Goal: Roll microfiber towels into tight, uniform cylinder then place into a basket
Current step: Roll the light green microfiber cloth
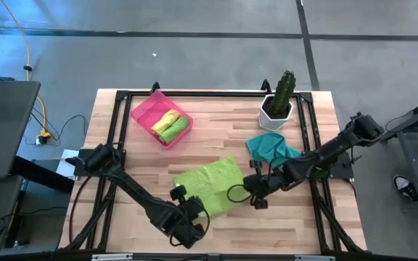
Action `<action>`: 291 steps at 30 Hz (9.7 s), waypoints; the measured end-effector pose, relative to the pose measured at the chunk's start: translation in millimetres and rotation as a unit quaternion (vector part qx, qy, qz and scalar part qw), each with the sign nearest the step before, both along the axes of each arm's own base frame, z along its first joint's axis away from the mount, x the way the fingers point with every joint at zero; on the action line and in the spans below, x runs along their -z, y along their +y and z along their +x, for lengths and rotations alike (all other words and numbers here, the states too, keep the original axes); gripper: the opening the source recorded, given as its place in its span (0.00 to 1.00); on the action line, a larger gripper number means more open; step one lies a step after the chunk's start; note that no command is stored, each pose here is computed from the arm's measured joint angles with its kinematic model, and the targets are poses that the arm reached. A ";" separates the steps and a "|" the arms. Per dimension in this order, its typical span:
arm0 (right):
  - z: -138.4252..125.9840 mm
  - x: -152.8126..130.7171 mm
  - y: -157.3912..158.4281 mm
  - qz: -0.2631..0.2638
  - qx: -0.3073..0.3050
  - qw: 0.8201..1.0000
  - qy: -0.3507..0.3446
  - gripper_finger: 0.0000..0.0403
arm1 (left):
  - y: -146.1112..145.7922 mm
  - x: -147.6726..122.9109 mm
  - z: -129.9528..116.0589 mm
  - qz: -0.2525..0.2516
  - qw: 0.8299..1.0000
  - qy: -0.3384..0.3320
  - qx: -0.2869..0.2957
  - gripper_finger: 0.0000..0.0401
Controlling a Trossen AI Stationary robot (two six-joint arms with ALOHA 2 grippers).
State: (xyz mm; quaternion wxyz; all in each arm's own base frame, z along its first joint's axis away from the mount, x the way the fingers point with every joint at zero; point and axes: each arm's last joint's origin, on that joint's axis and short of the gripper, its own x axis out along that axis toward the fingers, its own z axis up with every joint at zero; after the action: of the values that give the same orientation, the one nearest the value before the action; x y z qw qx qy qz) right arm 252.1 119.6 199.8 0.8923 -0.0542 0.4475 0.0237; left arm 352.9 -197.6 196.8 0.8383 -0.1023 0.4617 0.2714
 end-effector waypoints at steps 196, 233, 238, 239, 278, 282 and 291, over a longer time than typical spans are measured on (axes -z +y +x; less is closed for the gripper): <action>86.0 43.8 -41.6 -0.236 -0.079 0.956 0.157 0.26 | -12.0 -98.5 -32.2 -0.058 0.977 0.052 0.196 0.37; 75.0 62.7 6.3 -0.088 0.066 0.984 0.143 0.26 | -0.1 -98.3 -26.1 -0.047 0.981 0.055 0.180 0.37; 60.8 31.5 15.2 -0.113 0.065 0.986 0.105 0.26 | 2.2 -98.6 -24.8 -0.033 0.983 0.049 0.173 0.37; 59.1 29.1 15.7 -0.117 0.070 0.985 0.102 0.26 | 2.9 -98.7 -24.4 -0.030 0.984 0.047 0.171 0.37; -46.2 60.7 30.5 -0.096 -0.158 0.983 -0.017 0.26 | 79.3 58.5 20.2 0.076 0.900 -0.140 0.406 0.37; -41.7 65.9 29.8 -0.096 -0.151 0.984 -0.016 0.29 | 84.7 74.9 25.1 0.063 0.911 -0.134 0.385 0.37; -36.4 67.2 33.3 -0.104 -0.176 0.978 -0.037 0.43 | 86.2 87.0 26.1 0.073 0.906 -0.115 0.400 0.37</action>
State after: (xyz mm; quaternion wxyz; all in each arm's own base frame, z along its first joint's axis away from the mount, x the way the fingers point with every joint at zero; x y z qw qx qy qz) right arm 215.7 152.9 132.6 0.8798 -0.2249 0.3977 0.1315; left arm 379.0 -111.4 109.9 0.9290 0.1220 0.3428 -0.0672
